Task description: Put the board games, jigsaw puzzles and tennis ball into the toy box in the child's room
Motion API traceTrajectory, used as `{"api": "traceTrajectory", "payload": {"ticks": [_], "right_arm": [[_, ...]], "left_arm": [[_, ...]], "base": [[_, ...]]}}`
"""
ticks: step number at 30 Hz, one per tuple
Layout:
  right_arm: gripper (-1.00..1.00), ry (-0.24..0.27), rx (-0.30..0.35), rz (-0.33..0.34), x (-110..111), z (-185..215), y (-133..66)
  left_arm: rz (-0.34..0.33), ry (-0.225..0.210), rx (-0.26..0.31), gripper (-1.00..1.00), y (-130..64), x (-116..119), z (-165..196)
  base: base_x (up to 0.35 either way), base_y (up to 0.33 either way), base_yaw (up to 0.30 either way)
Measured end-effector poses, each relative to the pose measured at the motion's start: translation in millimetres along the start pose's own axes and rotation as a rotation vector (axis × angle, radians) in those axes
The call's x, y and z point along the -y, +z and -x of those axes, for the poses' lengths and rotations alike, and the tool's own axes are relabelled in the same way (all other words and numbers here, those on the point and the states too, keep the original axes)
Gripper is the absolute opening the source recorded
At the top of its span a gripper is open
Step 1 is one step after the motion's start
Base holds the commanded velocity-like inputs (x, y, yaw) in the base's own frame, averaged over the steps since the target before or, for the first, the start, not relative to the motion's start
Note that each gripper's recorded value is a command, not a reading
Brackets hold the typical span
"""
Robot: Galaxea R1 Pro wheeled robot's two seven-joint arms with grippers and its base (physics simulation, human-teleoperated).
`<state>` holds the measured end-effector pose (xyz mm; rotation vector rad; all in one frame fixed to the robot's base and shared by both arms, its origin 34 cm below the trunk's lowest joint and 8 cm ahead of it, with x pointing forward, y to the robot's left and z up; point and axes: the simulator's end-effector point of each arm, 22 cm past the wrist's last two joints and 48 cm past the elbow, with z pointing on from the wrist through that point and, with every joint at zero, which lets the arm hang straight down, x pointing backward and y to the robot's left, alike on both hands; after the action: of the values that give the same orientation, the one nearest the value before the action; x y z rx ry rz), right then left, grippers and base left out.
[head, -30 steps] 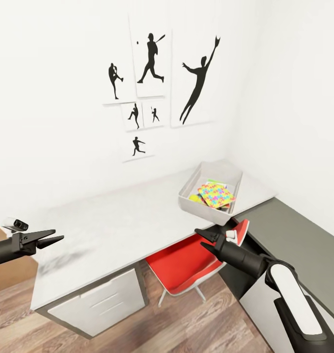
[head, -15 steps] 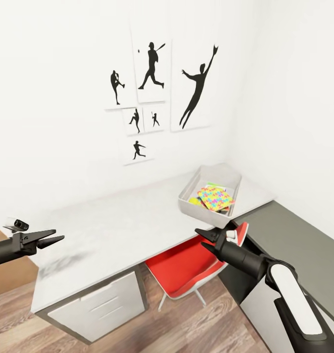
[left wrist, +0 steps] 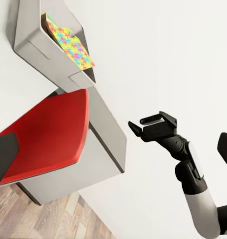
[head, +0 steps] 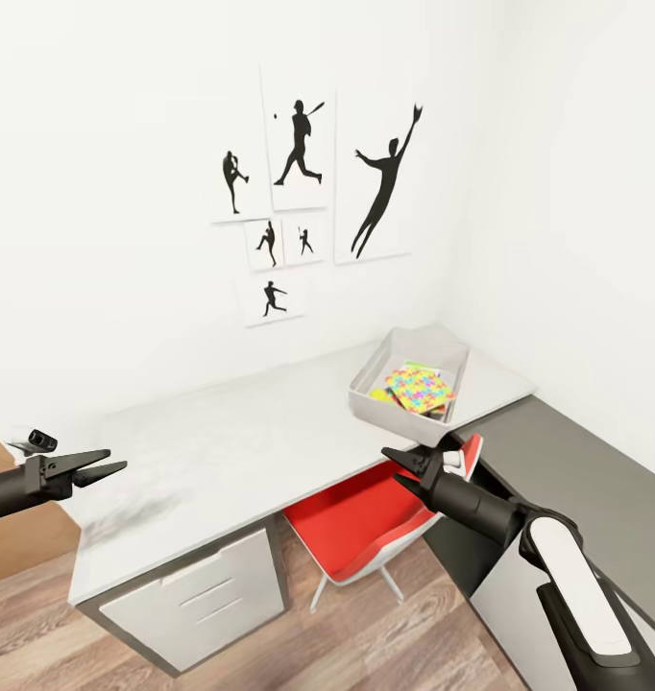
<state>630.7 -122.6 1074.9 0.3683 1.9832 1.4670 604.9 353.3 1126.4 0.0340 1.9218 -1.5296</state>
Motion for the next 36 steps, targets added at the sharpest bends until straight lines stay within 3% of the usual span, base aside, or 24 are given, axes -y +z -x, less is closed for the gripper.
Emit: {"api": "traceTrajectory", "payload": {"ticks": [36], "right_arm": [[1.0,-0.045,0.018,0.035,-30,5,-8.0]], "left_arm": [[-0.022,0.052,0.018,1.0,-6.3,28,8]], "base": [[-0.027,0.0,0.0]]}}
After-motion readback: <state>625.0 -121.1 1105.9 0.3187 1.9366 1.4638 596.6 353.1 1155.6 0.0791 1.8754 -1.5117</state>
